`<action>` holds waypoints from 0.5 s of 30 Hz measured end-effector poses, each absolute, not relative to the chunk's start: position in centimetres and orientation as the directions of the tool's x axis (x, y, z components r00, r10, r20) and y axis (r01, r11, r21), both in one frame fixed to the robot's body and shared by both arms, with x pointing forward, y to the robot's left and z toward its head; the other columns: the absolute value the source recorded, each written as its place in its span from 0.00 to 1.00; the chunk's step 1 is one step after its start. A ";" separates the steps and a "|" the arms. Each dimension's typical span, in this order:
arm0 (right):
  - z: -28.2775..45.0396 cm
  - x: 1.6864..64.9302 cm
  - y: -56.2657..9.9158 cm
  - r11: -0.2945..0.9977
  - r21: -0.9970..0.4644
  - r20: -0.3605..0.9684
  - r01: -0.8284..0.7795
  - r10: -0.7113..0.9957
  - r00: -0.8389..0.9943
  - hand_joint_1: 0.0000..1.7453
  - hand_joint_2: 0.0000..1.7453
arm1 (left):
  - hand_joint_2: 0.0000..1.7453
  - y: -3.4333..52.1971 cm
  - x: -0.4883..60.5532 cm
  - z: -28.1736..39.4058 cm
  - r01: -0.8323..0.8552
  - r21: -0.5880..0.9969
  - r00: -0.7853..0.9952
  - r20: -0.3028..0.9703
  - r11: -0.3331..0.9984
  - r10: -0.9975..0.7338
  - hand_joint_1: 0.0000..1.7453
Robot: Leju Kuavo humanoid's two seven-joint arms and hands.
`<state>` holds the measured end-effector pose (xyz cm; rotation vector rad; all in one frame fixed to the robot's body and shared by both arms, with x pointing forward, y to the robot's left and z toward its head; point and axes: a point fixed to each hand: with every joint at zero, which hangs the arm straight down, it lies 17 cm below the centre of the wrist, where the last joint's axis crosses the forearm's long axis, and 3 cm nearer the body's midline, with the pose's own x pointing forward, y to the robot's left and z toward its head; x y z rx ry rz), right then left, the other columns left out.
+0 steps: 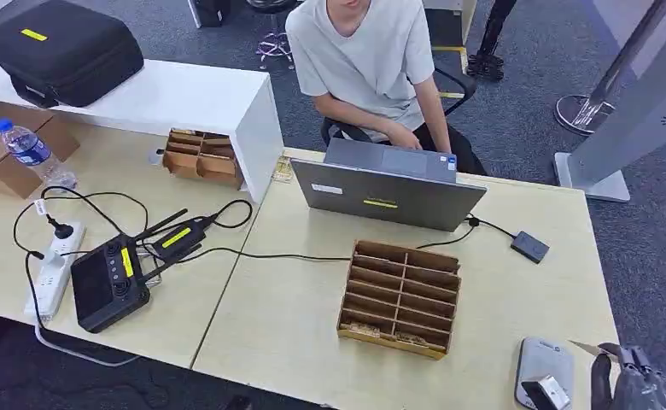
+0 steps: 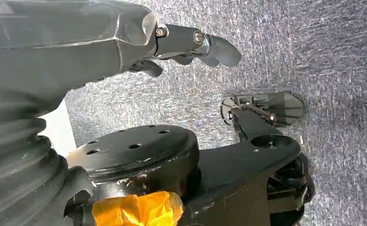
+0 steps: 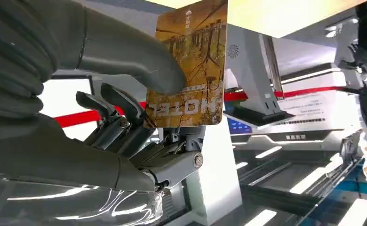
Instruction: Pass the card to the sensor for recognition and then transmit it.
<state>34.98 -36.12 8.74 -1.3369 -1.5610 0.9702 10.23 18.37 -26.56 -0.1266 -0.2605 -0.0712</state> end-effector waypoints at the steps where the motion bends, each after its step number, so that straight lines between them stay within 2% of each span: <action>1: 8.6 34.9 -36.3 0.132 -0.932 0.115 0.337 0.991 -0.069 1.00 1.00 | 1.00 18.4 10.3 -26.6 0.087 -0.115 0.964 0.262 0.990 -0.054 0.00; 15: 5.1 33.8 -36.4 0.210 -0.937 0.215 0.278 0.977 -0.013 1.00 1.00 | 1.00 18.5 10.2 -26.6 0.080 -0.114 0.966 0.255 0.990 -0.048 0.00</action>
